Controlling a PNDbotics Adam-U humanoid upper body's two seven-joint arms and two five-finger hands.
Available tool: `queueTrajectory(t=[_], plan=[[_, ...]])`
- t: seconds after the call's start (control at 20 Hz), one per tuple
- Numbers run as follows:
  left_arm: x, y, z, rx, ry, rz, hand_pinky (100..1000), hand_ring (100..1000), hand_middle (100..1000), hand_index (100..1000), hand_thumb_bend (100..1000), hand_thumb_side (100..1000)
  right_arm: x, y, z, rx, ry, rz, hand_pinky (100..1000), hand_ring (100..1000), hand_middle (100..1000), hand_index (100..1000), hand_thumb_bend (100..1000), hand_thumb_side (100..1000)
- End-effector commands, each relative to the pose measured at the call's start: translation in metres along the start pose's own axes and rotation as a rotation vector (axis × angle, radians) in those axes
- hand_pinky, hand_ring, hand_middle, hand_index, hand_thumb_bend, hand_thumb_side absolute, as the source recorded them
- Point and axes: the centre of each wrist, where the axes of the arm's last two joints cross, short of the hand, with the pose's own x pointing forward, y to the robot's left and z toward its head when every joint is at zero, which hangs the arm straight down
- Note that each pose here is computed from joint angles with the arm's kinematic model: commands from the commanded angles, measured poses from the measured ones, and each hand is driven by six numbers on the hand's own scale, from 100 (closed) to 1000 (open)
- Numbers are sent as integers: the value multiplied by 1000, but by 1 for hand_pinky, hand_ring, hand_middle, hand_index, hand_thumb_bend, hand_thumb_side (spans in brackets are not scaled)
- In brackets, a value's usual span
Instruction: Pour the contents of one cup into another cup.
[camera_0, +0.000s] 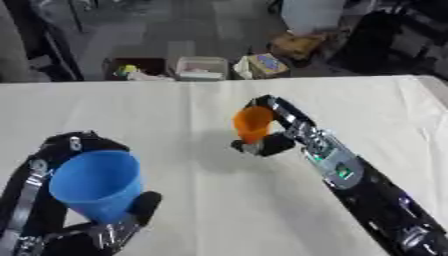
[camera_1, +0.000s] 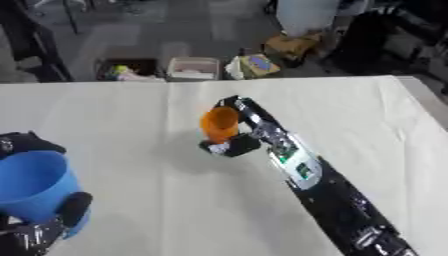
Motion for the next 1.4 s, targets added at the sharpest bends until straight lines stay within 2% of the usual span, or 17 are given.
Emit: queueTrajectory(t=[0.05, 0.25, 0.45, 0.5, 0.85, 1.05, 1.15, 1.4], plan=[[5, 4, 1, -24, -12, -15, 100, 100, 111, 497, 325, 100, 19, -46, -5, -57, -68, 127, 237, 239, 333, 367, 156, 100], [3, 3, 5, -41, 9, -26, 100, 100, 111, 497, 323, 100, 44, -65, -12, -68, -161, 210, 245, 241, 331, 371, 150, 100], [3, 3, 6, -46, 16, -30, 100, 100, 111, 497, 323, 100, 56, -69, -14, -68, -192, 231, 245, 241, 331, 371, 150, 100], [3, 3, 7, -51, 19, -31, 100, 100, 111, 499, 319, 100, 60, -70, -15, -65, -205, 240, 273, 251, 335, 387, 134, 100], [1, 3, 12, -85, 51, -53, 100, 100, 111, 500, 318, 100, 127, -84, -32, -9, -481, 430, 344, 271, 340, 427, 110, 100], [1, 1, 12, -109, 62, -57, 100, 100, 111, 501, 321, 100, 161, -82, -34, 31, -590, 530, 395, 277, 298, 443, 100, 100], [1, 0, 12, -124, 65, -63, 100, 100, 111, 502, 320, 100, 175, -78, -35, 51, -635, 573, 411, 243, 273, 447, 100, 100], [4, -3, 8, -170, 67, -71, 100, 100, 111, 503, 321, 100, 191, -63, -42, 78, -694, 636, 420, 249, 277, 448, 100, 100]])
